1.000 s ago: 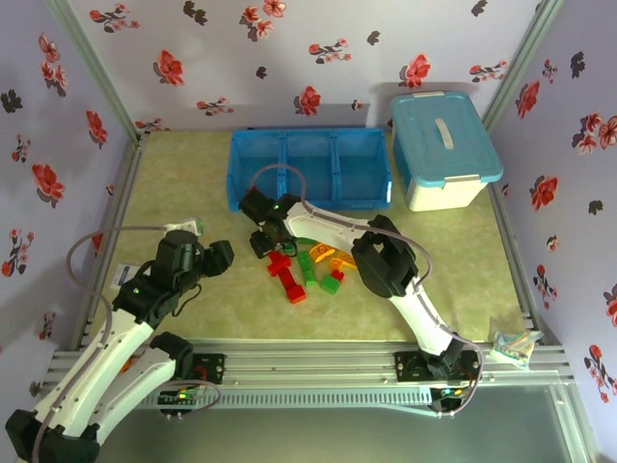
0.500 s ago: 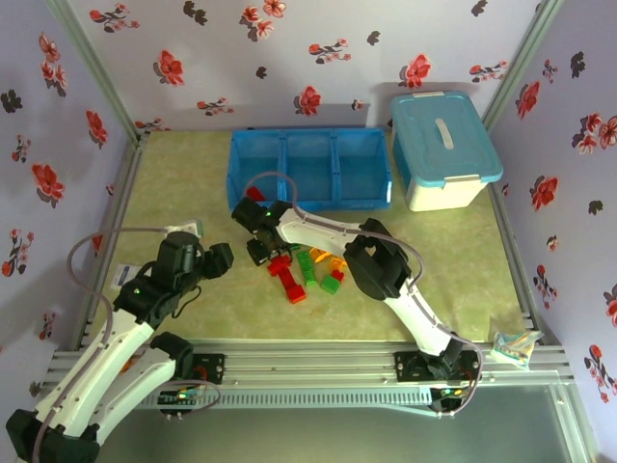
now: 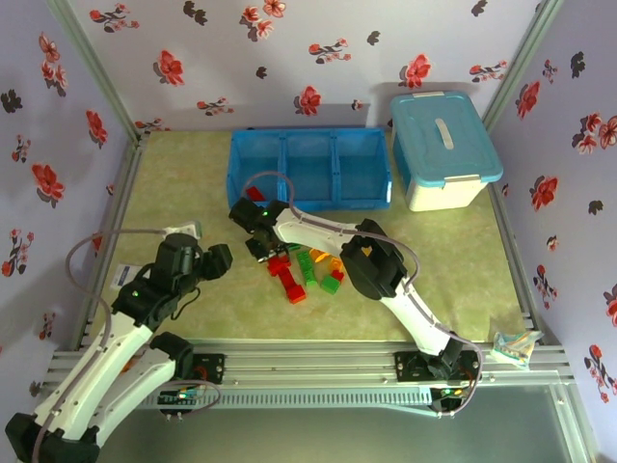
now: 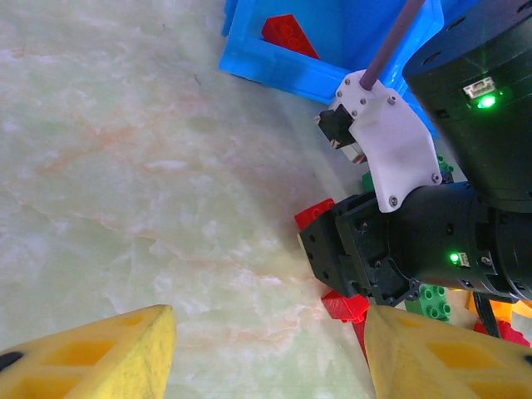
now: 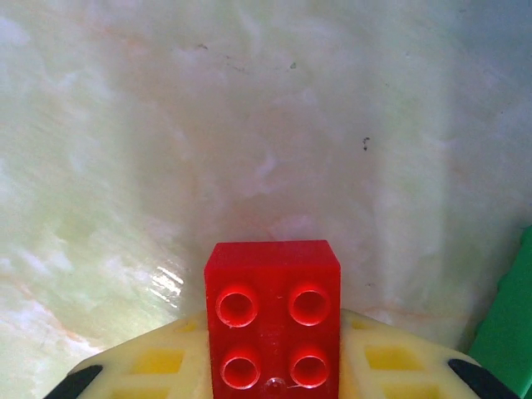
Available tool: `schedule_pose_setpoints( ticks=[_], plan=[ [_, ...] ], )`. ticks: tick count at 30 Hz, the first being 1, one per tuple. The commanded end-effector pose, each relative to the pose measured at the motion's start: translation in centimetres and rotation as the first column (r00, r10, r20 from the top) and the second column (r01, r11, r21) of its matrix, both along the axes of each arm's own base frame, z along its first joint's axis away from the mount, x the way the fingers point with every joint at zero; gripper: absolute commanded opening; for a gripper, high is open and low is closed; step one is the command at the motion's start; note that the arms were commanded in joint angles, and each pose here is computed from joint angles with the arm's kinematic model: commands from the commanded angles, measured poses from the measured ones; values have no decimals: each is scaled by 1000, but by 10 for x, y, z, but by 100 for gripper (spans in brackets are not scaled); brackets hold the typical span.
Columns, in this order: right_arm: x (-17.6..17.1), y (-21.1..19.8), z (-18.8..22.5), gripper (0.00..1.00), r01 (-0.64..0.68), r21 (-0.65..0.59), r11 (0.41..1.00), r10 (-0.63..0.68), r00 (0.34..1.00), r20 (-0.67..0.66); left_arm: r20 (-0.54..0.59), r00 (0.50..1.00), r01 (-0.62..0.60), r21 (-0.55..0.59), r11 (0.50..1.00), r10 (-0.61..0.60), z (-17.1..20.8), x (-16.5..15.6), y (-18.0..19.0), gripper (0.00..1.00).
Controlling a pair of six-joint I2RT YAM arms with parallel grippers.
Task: Sort the legos into containers by color
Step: Pick up the lego from the center of the table, then place the lego in the container.
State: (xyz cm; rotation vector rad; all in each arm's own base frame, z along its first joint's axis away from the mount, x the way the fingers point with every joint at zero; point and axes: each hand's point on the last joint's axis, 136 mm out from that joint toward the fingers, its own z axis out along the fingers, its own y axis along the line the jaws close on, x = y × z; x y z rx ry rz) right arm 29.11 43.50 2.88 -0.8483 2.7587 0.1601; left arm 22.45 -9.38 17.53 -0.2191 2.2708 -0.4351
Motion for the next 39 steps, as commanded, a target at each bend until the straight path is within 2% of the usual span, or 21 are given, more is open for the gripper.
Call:
schedule_pose_setpoints(
  ticks=[1,8,16,27,39],
  plan=[
    [6,8,33,30,3,40,999,-5,998,60,13,1000,-15,0,1000,15,0,-5,5,62],
    [28,17,82,31,2,107,994,-20,986,167,61,998,6,-35,999,-4,11,-9,4,62],
    [78,19,123,31,28,185,982,-78,961,267,71,997,39,-62,997,-35,15,-18,1,62],
    [152,2,138,32,104,248,963,-193,910,367,70,996,53,-78,996,-48,14,-24,0,62],
    [186,19,136,35,91,344,935,-236,883,407,69,996,69,-92,993,-63,18,-26,-3,62]
  ],
)
